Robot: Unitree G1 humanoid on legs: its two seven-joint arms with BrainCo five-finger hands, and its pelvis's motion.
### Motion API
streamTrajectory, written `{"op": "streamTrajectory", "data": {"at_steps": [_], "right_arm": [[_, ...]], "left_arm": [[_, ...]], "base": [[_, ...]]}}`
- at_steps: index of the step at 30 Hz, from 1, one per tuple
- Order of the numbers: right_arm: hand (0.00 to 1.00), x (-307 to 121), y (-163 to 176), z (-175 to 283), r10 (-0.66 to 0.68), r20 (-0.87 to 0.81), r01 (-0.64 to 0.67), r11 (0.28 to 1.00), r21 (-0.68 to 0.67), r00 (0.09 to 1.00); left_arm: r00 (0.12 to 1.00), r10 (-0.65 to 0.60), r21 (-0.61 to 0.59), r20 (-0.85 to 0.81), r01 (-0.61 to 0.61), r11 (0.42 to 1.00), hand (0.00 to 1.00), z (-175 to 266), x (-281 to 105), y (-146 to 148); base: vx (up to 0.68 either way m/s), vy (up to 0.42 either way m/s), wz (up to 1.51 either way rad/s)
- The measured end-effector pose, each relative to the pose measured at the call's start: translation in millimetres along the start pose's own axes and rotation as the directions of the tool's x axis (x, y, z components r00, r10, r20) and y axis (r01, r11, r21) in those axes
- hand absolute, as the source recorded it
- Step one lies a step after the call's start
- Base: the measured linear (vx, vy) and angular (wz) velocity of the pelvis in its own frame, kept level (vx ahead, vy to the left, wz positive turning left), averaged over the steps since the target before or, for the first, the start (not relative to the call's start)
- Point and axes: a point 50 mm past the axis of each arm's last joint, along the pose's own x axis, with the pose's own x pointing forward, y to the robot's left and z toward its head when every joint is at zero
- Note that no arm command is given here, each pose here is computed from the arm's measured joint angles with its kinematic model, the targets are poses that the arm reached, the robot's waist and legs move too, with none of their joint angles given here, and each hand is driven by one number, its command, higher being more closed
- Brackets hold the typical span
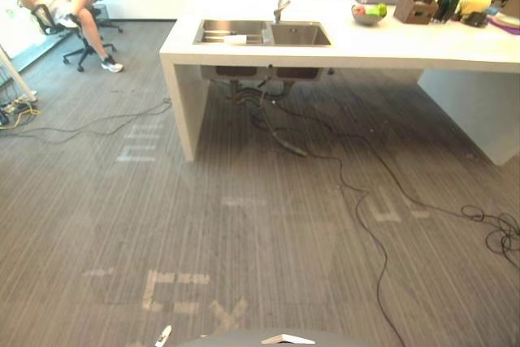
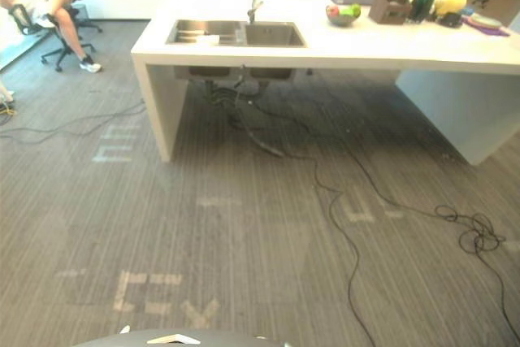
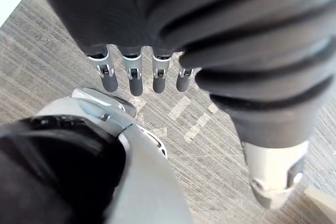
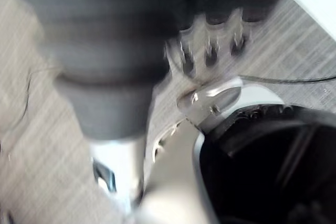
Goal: Walk over to the sink, pick up the cup, carry it to the dishwasher, place the cup inside the dishwasher, then close the dishwasher door
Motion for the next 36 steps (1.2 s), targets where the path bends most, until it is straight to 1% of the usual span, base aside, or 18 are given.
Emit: {"op": "streamTrajectory", "data": {"at_steps": [3,4,7,10,11,15,19,20,22,25,27,28,29,30,32,36], "right_arm": [[0.00,0,0,4,0.017,0.042,-0.017,1.000,0.003,0.999],[0.00,0,2,9,0.018,0.075,-0.015,0.999,-0.036,0.997],[0.00,0,4,19,0.017,0.126,-0.005,0.996,-0.090,0.992],[0.00,1,12,23,0.034,0.167,-0.023,0.997,-0.068,0.985],[0.00,2,19,26,0.045,0.182,-0.036,0.998,-0.052,0.982],[0.00,3,21,28,0.031,0.193,-0.025,0.999,-0.031,0.981],[0.00,4,24,27,0.035,0.199,-0.027,0.999,-0.045,0.979],[0.00,4,25,27,0.036,0.198,-0.027,0.999,-0.045,0.980],[0.00,4,25,26,0.034,0.200,-0.025,0.998,-0.049,0.979],[0.00,5,27,27,0.036,0.213,-0.023,0.998,-0.062,0.976],[0.00,6,40,37,0.057,0.237,-0.030,0.993,-0.118,0.970],[0.00,7,50,41,0.073,0.244,-0.036,0.988,-0.153,0.967],[0.00,7,54,44,0.083,0.248,-0.044,0.986,-0.159,0.965],[0.00,7,58,45,0.087,0.252,-0.047,0.986,-0.161,0.964],[0.00,7,62,47,0.099,0.259,-0.065,0.989,-0.136,0.961],[0.00,7,60,45,0.094,0.261,-0.077,0.994,-0.075,0.961]], "left_arm": [[0.998,-0.064,-0.060,0.007,0.064,0.996,0.00,-1,2,-10],[0.998,-0.059,-0.065,-0.004,0.059,0.996,0.00,-2,3,-10],[0.998,-0.064,-0.056,-0.007,0.063,0.996,0.00,-2,4,-13],[0.998,-0.065,-0.051,-0.004,0.064,0.997,0.00,-2,4,-13],[0.998,-0.061,-0.051,-0.005,0.060,0.997,0.00,-2,4,-13],[0.998,-0.058,-0.044,-0.002,0.058,0.997,0.00,1,4,-14],[0.999,-0.049,0.019,0.004,0.049,0.999,0.00,5,4,-14],[0.999,-0.043,0.050,0.023,0.041,0.998,0.00,7,4,-13],[0.998,-0.034,0.066,0.049,0.031,0.997,0.00,10,5,-13],[0.996,0.000,0.088,0.085,-0.007,0.996,0.00,15,5,-13],[0.991,0.035,0.121,0.131,-0.051,0.991,0.00,23,5,-15],[0.984,0.068,0.149,0.164,-0.092,0.985,0.00,31,5,-18],[0.981,0.074,0.153,0.181,-0.103,0.983,0.00,35,6,-21],[0.978,0.077,0.160,0.195,-0.110,0.981,0.00,40,6,-24],[0.958,0.106,0.213,0.265,-0.165,0.963,0.00,54,6,-33],[0.939,0.141,0.237,0.315,-0.222,0.946,0.00,58,5,-36]], "base": [[0.02,-0.015,0.02],[0.01,-0.017,0.03],[0.02,-0.015,0.04],[0.03,-0.022,-0.04],[0.00,0.000,0.00],[-0.01,0.009,0.01],[-0.05,0.026,0.01],[-0.03,0.023,0.15],[-0.03,0.025,0.24],[-0.03,0.015,0.17],[-0.06,0.019,0.03],[-0.06,0.013,0.01],[-0.07,0.010,0.03],[0.00,0.000,0.00],[0.00,0.000,0.00],[0.03,0.022,-0.04]]}}
